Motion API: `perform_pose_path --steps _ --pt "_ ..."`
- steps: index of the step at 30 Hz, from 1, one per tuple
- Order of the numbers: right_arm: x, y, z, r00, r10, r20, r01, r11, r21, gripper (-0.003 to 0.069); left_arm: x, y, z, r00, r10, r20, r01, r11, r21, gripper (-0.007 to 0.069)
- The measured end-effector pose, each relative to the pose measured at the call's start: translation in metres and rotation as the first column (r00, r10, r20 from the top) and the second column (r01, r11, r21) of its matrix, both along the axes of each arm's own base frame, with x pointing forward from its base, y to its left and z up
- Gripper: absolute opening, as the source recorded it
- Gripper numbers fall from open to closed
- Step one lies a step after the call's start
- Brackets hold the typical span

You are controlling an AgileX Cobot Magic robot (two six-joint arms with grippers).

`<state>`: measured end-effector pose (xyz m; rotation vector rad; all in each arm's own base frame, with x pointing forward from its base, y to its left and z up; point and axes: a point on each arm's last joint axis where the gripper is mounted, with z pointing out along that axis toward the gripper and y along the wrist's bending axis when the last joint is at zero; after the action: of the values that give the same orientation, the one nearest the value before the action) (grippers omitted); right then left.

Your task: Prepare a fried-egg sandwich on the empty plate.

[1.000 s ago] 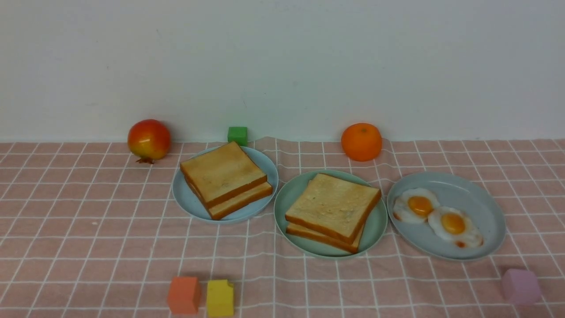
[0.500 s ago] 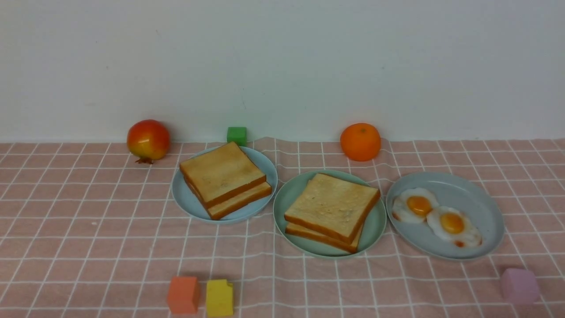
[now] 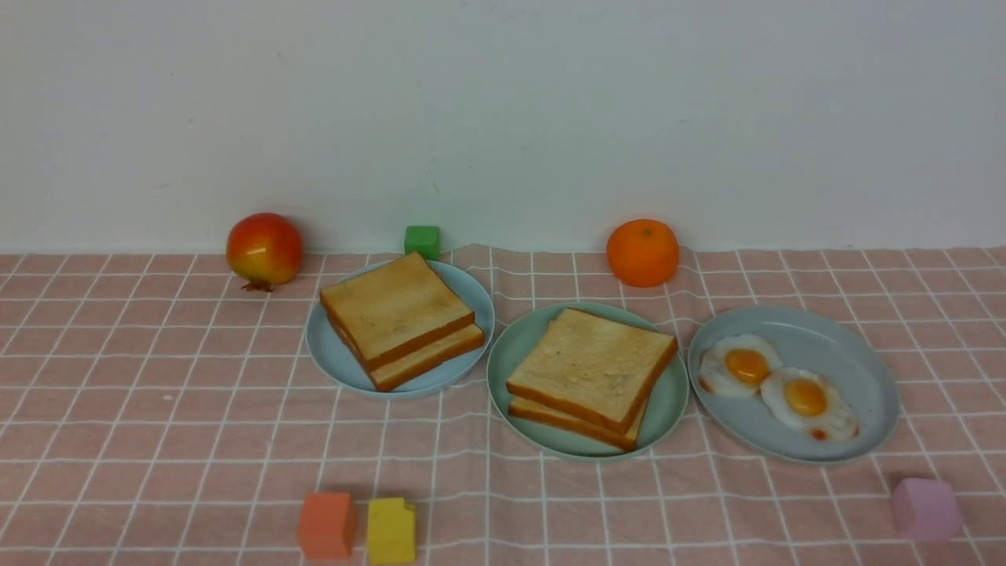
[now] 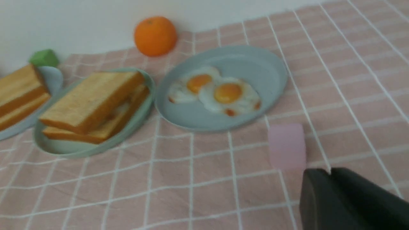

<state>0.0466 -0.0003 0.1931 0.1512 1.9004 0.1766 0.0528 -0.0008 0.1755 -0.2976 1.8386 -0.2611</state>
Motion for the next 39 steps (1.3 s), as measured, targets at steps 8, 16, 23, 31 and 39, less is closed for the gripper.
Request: perform_pose_path --steps 8,16,23,31,39 --pt "0.004 -0.007 -0.022 0.987 -0.162 -0.002 0.162 0.987 0.004 0.0096 0.000 0.000 0.000 1.000 0.000 0.000 0.000 1.000 0.001 0.0023" --pt "0.004 -0.008 -0.022 0.990 -0.144 0.009 0.144 0.985 -0.093 0.0109 0.000 0.000 0.000 1.000 0.000 0.000 0.000 1.000 0.001 0.0034" --pt "0.004 -0.008 -0.022 0.990 -0.144 0.012 0.144 0.983 -0.110 0.0117 0.000 0.000 0.000 1.000 0.000 0.000 0.000 1.000 0.001 0.0043" --pt "0.004 -0.008 -0.022 0.990 -0.144 0.012 0.144 0.983 -0.111 0.0125 0.000 0.000 0.000 1.000 0.000 0.000 0.000 1.000 0.001 0.0053" --pt "0.004 -0.008 -0.022 0.990 -0.143 0.012 0.144 0.983 -0.112 0.0137 0.000 0.000 0.000 1.000 0.000 0.000 0.000 1.000 0.001 0.0063"
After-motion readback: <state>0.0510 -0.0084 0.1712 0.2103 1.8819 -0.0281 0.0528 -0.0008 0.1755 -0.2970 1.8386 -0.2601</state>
